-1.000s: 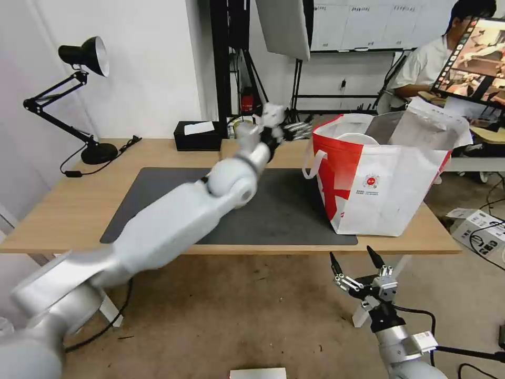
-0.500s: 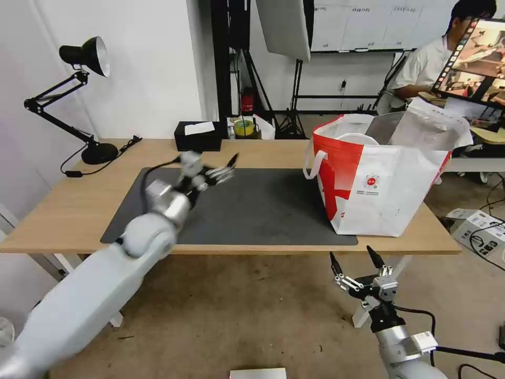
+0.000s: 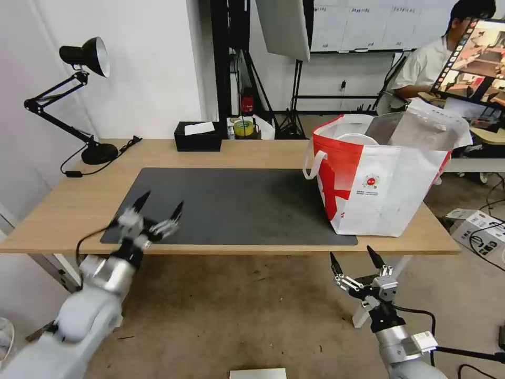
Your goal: Pick up the trash from the table and place it into the takeout bag.
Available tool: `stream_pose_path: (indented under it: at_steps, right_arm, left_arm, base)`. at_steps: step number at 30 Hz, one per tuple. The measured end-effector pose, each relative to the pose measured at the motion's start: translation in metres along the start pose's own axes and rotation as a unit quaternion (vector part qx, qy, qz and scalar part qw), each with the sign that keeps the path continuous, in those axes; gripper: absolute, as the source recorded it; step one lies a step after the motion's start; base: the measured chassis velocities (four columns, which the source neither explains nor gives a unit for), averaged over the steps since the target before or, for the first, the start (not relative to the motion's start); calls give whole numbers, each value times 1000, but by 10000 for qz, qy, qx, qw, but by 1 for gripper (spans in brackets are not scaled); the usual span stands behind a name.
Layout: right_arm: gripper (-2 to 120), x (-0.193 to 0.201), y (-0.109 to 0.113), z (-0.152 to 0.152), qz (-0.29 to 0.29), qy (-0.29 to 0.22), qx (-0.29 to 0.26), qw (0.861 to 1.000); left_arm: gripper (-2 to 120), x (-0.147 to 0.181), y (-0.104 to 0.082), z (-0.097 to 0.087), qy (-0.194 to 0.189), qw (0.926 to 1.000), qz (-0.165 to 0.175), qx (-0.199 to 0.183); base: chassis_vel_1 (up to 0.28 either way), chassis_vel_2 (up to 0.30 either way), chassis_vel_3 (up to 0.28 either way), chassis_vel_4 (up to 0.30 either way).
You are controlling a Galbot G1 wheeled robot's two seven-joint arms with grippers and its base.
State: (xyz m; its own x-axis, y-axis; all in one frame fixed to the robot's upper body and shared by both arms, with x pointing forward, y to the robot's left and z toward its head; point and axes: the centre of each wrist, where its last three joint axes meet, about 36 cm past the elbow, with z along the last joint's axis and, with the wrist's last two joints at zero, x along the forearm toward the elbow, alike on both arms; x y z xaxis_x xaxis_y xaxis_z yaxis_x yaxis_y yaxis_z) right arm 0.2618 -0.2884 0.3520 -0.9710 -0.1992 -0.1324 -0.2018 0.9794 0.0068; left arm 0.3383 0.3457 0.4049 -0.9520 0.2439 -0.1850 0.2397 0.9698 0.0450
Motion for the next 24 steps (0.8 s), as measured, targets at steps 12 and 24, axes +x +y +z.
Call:
stream_pose_path:
  at_steps: [12,24]
  right_arm:
    - [100,0,0,0,0,0,0,10000]
    - [100,0,0,0,0,0,0,10000]
  left_arm:
    - [100,52,-26,7,109,9986,-413,323]
    - [100,82,-39,6,595,9959,-583,356]
  base:
    - [0,0,0,0]
    - [0,0,0,0]
